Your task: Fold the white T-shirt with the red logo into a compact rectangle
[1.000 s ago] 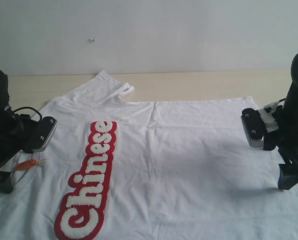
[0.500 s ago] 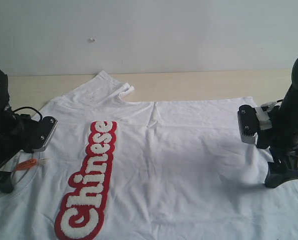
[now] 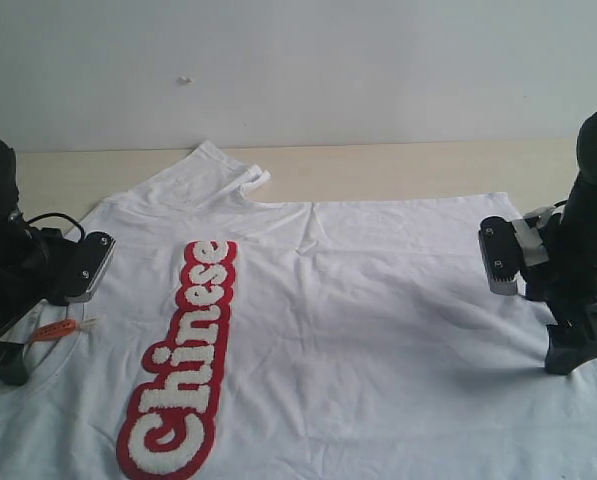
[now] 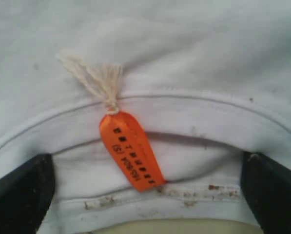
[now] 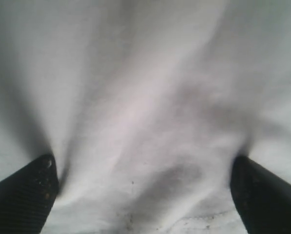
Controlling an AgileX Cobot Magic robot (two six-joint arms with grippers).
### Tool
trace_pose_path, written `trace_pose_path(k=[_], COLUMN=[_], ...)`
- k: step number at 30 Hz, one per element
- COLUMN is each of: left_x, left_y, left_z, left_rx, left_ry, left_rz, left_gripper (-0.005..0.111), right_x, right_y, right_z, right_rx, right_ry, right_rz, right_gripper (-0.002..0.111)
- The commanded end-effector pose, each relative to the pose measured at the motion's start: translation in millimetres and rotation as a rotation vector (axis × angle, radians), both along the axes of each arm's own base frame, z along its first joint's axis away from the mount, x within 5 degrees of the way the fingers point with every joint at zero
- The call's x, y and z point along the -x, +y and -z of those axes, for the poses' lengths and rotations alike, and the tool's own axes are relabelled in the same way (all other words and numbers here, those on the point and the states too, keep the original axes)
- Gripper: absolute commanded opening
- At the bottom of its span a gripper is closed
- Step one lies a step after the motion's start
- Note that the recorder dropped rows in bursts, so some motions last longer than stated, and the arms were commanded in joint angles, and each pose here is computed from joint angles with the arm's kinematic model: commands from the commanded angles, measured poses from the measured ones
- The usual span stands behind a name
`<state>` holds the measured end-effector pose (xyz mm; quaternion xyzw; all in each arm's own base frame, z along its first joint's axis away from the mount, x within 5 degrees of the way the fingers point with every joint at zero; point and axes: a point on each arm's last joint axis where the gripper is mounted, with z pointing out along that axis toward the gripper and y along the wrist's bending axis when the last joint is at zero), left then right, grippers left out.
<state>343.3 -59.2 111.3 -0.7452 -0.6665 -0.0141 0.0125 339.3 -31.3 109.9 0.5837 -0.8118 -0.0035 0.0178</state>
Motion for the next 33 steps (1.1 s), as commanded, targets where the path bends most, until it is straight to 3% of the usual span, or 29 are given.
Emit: trace_pose_path(k=[1,6,11,17,24,27,29,31,33], left_x=[-5.5,-5.3,-5.2,-5.2,-5.2,-4.8,-4.9,-4.9,-5.7], left_y=[-5.1,-6.0,-6.7,-6.8,-6.8,-6.7,-5.2,-3.5,1.0], left_z=[9.0,9.5,9.5,9.5,9.5,9.5,9.5,9.6,9.6], left_rx=[0.056,0.065,0.072,0.074,0.074,0.073,0.072,0.073,0.073], left_ry=[-0.042,-0.039,-0.037,-0.037,-0.037,-0.033,-0.03,-0.027,-0.028], left_rz=[-0.054,-0.064,-0.073,-0.074,-0.074,-0.074,-0.079,-0.085,-0.098], left_gripper=[0.105,0.105,0.105,0.105,0.105,0.105,0.104,0.097,0.08], right_x=[1.8,1.2,-2.4,-2.3,-3.5,-4.6,-5.2,-5.2,-5.2], right_y=[-6.3,0.5,0.4,-3.5,-7.4,-7.5,-7.5,-7.5,-7.6], right_z=[0.2,0.6,0.5,0.5,0.2,0.2,0.1,0.1,0.1], right_rx=[0.048,-0.025,-0.024,0.019,0.062,0.062,0.062,0.062,0.064], right_ry=[-0.016,-0.024,-0.065,-0.063,-0.074,-0.085,-0.093,-0.093,-0.093], right_rz=[-0.043,0.037,0.223,0.036,-0.053,-0.049,-0.049,-0.049,-0.051], right_gripper=[0.09,0.09,0.09,0.087,0.086,0.076,0.06,0.045,0.031])
